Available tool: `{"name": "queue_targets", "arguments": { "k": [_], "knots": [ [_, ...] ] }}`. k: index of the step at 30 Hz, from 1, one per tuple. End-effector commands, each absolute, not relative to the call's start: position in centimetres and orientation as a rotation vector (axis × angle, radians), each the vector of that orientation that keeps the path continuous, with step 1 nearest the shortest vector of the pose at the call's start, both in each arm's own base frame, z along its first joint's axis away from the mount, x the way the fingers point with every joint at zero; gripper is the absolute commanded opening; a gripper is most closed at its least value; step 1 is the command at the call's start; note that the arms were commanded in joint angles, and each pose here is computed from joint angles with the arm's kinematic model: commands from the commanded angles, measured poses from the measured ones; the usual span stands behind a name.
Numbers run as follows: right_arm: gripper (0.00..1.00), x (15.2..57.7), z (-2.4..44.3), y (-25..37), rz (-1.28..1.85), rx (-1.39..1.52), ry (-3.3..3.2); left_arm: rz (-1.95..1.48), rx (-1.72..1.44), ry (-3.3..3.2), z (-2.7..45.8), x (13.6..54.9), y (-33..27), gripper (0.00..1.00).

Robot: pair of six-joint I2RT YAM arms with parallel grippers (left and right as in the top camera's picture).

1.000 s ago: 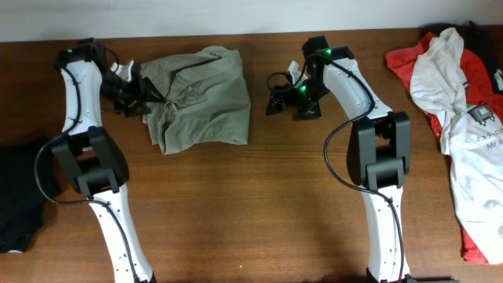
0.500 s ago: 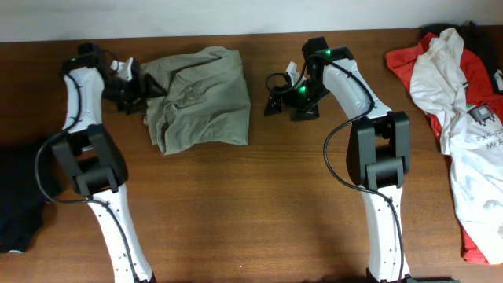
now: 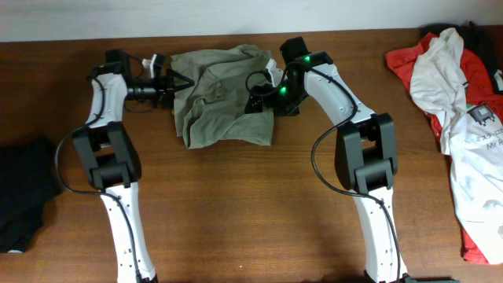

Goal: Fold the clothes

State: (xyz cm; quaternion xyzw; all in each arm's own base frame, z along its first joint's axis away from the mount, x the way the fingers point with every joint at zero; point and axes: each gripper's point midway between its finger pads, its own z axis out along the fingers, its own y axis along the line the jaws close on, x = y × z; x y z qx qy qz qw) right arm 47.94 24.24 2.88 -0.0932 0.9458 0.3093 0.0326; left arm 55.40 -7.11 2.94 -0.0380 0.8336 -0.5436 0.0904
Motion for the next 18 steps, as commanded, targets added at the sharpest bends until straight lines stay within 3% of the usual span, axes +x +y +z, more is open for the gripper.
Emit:
{"name": "queue_targets", "arguments": {
  "k": [1,3,5,6,7,8,11,13,18],
  "knots": [
    [0.99,46.5,0.8,25.7,0.98,-0.307,2.966,-1.571,-0.124,2.692,-4.0,52.7,-10.9,0.78],
    [0.99,46.4,0.8,25.9,0.98,-0.312,2.966,-1.571,-0.093,2.708,-4.1,52.4,-12.1,0.75],
    [0.99,46.3,0.8,25.9,0.98,-0.311,2.967,-1.555,-0.072,2.727,-4.3,52.2,-12.8,0.65],
    [0.99,46.3,0.8,25.9,0.98,-0.312,2.967,-1.52,-0.073,2.754,-4.7,52.0,-12.8,0.5],
    [0.99,46.3,0.8,25.9,0.98,-0.311,2.967,-1.514,-0.079,2.765,-4.8,51.9,-12.7,0.23],
    [0.99,46.4,0.8,25.9,0.98,-0.312,2.966,-1.479,-0.091,2.798,-5.3,51.7,-12.4,0.04],
    [0.99,46.3,0.8,25.9,0.98,-0.311,2.968,-1.374,-0.117,2.89,-6.3,50.9,-11.5,0.0],
    [0.99,46.6,0.8,25.4,0.979,-0.299,2.963,-1.377,-0.127,2.845,-4.5,52.3,-11.2,0.01],
    [0.99,48.1,0.8,22.5,0.978,-0.202,2.953,-1.21,-0.165,2.532,10.6,59.0,-4.9,0.01]
  ]
}}
